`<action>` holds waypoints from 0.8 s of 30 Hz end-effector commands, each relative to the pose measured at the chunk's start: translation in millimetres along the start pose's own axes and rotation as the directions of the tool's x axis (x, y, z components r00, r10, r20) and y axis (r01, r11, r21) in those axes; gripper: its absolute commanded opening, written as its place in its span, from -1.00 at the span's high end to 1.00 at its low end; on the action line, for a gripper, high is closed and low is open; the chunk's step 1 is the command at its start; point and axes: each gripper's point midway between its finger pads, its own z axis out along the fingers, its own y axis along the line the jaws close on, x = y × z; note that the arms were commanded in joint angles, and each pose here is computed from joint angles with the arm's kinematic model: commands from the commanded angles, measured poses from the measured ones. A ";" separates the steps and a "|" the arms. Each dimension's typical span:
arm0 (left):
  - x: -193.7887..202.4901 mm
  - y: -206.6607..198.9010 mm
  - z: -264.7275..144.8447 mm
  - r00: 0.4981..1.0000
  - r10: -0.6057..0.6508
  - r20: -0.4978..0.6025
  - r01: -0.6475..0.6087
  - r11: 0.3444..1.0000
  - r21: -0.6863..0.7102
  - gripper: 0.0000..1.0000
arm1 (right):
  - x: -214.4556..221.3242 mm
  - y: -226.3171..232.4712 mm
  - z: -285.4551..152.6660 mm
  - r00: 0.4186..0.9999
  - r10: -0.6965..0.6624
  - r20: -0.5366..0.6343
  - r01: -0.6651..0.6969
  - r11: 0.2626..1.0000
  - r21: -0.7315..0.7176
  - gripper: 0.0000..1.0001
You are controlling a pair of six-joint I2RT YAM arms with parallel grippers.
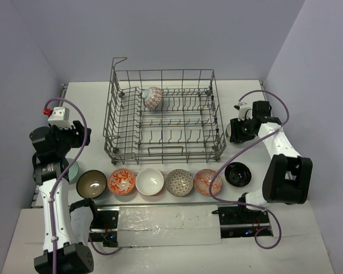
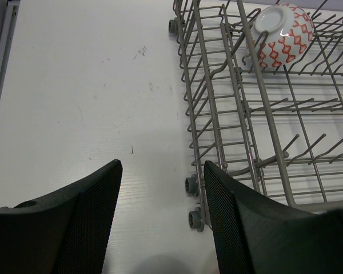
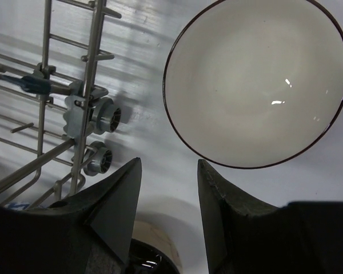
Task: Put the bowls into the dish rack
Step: Pick up the bowl from the corner of the board.
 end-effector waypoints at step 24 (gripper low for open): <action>-1.6 0.0 0.5 1.000 0.019 0.012 -0.019 1.000 0.011 -0.30 | -6.2 -18.9 26.0 0.999 -0.028 -0.037 0.033 0.992 0.124 0.01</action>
